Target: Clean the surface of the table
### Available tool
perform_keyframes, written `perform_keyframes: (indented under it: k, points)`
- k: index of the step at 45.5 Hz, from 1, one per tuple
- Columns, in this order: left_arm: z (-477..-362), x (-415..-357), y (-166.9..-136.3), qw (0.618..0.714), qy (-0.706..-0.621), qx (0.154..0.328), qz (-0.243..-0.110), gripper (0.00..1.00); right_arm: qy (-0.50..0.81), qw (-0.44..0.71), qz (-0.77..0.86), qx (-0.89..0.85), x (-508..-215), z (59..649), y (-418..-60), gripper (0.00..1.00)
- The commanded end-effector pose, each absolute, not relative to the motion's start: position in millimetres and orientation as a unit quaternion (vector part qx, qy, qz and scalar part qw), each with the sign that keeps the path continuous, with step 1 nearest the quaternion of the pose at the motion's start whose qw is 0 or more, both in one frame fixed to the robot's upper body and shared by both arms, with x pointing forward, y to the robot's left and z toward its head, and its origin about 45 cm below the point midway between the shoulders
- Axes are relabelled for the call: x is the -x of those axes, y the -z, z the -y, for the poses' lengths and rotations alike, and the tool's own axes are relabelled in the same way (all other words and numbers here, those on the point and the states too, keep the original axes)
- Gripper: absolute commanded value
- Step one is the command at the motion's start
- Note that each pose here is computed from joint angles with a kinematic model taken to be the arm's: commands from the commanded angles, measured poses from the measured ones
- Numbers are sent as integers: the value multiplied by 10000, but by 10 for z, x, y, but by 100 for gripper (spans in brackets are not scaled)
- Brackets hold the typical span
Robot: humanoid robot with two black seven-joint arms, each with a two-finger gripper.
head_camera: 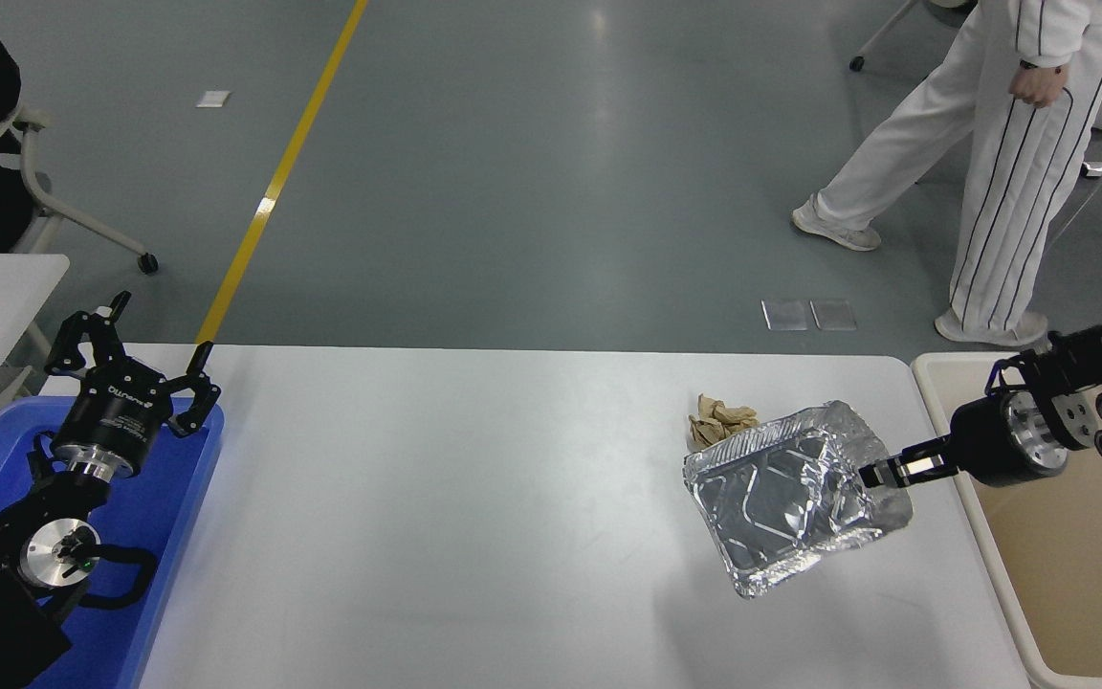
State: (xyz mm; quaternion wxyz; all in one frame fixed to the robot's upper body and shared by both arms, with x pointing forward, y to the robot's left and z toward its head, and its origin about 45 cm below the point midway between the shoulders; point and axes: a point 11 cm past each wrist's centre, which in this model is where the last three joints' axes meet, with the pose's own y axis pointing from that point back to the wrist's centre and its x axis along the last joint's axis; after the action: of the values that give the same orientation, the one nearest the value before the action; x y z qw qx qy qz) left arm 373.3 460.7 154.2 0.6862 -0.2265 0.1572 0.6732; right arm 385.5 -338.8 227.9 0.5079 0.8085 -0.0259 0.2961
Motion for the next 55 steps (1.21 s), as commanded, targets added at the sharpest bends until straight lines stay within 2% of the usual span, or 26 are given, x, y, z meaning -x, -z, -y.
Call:
perform_keyframes:
  k: [1, 20, 39, 55]
  points:
    - [-4607, -3733, -1543, 6862, -6732, 2265, -1572, 100, -2942, 4761, 529, -8271, -4003, 3208, -2571, 0]
    - [-4607, -3733, -1543, 6862, -6732, 2265, -1572, 100, -2868, 4197, 1884, -8403, -4482, 3236, -3057, 0]
    - [-4607, -3733, -1543, 6862, -6732, 2265, -1572, 100, -2326, 4067, 3325, -8185, -4676, 3886, -3004, 0]
    - [-4607, -3733, -1543, 6862, -6732, 2265, -1572, 100, -2118, 4491, 4175, -7611, -4658, 4571, -2887, 0]
